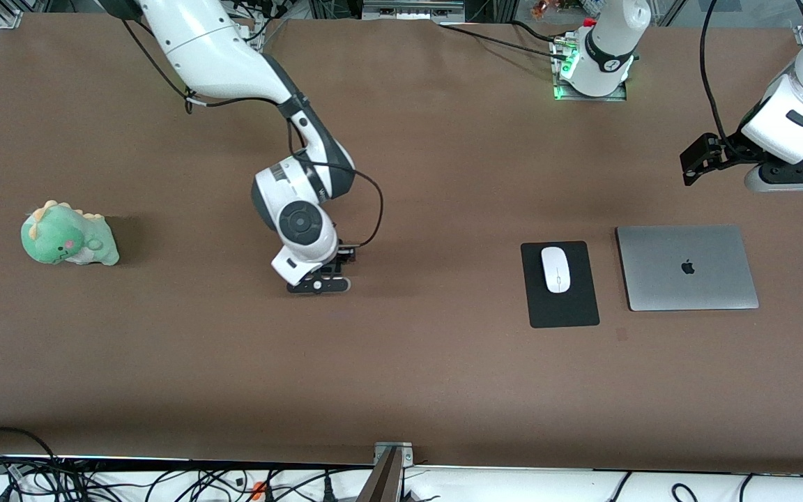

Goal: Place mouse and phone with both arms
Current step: 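Carry the black phone with the right gripper toward the plush dinosaur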

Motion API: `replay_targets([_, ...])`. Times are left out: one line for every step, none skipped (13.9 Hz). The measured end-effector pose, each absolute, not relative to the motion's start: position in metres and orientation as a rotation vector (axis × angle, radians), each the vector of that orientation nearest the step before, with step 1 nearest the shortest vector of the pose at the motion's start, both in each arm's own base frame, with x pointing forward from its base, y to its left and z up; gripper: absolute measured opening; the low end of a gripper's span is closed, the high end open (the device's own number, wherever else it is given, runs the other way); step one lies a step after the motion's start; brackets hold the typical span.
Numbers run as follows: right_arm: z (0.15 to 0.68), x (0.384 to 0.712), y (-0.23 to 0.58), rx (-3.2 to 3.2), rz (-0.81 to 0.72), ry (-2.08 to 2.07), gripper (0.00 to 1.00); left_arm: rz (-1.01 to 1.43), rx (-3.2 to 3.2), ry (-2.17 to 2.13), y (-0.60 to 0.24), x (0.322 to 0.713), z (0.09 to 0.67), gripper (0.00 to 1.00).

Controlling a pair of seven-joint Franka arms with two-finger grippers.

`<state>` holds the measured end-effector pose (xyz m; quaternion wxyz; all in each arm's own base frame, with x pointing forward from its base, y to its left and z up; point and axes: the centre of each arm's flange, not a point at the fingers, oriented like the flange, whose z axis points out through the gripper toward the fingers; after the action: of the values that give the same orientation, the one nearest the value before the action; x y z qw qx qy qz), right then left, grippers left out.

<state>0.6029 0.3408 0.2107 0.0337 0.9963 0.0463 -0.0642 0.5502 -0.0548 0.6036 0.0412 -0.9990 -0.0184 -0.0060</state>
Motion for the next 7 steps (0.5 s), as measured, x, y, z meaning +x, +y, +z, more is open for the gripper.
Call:
replay_targets([0.215, 0.611, 0.323, 3.059, -0.226, 0.165, 0.81, -0.018, -3.061, -0.075, -0.055, 0.55, 0.603, 1.0])
replay_targets([0.221, 0.617, 0.305, 3.052, -0.257, 0.168, 0.81, -0.018, -3.066, -0.088, -0.055, 0.55, 0.603, 1.0])
replay_targets([0.227, 0.623, 0.287, 3.048, -0.28, 0.152, 0.81, -0.017, -3.071, -0.093, -0.056, 0.55, 0.604, 1.0])
replay_targets([0.232, 0.627, 0.27, 3.045, -0.289, 0.137, 0.81, -0.018, -3.074, -0.098, -0.056, 0.55, 0.604, 1.0])
replay_targets([0.236, 0.629, 0.25, 3.038, -0.294, 0.131, 0.81, -0.018, -3.082, -0.105, -0.056, 0.55, 0.605, 1.0])
replay_targets([0.24, 0.63, 0.227, 3.025, -0.299, 0.138, 0.81, -0.017, -3.093, -0.112, -0.056, 0.55, 0.605, 1.0])
replay_targets([0.244, 0.63, 0.203, 3.013, -0.304, 0.147, 0.81, -0.015, -3.101, -0.117, -0.056, 0.551, 0.605, 1.0])
